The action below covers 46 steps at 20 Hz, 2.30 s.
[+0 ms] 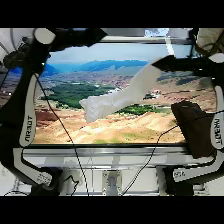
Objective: Fold the shirts.
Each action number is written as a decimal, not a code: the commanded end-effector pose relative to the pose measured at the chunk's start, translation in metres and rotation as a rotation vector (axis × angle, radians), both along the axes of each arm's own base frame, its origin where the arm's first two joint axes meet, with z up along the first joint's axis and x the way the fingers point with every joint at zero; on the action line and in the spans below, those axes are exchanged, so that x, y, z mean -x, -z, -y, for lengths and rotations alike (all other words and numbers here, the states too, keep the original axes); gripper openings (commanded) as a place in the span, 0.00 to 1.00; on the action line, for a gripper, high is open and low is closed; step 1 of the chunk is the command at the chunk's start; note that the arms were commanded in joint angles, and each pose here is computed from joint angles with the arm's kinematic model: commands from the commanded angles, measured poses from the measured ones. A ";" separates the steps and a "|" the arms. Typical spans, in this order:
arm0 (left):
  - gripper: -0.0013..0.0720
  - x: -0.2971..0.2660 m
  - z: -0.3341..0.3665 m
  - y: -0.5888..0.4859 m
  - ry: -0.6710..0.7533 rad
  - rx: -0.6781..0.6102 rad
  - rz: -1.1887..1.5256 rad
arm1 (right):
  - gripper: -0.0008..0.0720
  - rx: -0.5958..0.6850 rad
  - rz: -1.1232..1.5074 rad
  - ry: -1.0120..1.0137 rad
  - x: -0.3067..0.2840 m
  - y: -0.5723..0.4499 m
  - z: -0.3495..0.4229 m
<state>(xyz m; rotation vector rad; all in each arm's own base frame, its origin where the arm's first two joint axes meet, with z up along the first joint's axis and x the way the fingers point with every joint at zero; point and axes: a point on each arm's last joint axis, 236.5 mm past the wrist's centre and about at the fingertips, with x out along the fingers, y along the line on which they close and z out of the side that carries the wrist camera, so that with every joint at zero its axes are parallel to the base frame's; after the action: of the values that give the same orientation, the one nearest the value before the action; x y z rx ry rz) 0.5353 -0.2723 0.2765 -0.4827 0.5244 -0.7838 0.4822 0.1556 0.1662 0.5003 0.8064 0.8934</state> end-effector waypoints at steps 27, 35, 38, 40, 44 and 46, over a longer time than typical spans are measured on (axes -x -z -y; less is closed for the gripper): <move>0.41 0.013 -0.079 0.009 -0.010 -0.122 -0.066 | 0.69 0.241 -0.580 0.037 -0.004 0.237 -0.011; 0.41 0.012 -0.074 -0.003 -0.007 -0.063 -0.050 | 0.69 -0.003 -0.651 -0.008 -0.009 0.267 -0.050; 0.41 0.012 -0.074 -0.004 -0.006 -0.061 -0.051 | 0.69 -0.023 -0.655 -0.028 -0.006 0.264 -0.067; 0.41 0.013 -0.072 -0.005 -0.002 -0.052 -0.051 | 0.69 -0.018 -0.663 -0.061 0.002 0.263 -0.079; 0.41 0.016 -0.068 -0.010 0.016 -0.023 -0.054 | 0.35 -0.028 -0.687 -0.113 0.015 0.258 -0.094; 0.41 0.017 -0.067 -0.010 0.020 -0.021 -0.056 | 0.06 -0.089 -0.658 -0.094 0.003 0.242 -0.092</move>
<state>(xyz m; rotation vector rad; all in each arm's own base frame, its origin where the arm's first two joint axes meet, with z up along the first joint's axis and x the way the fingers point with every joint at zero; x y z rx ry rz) 0.5207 -0.2032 0.2843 -0.4724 0.5899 -0.7724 0.4739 0.2422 -0.0925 0.8100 1.4375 0.8196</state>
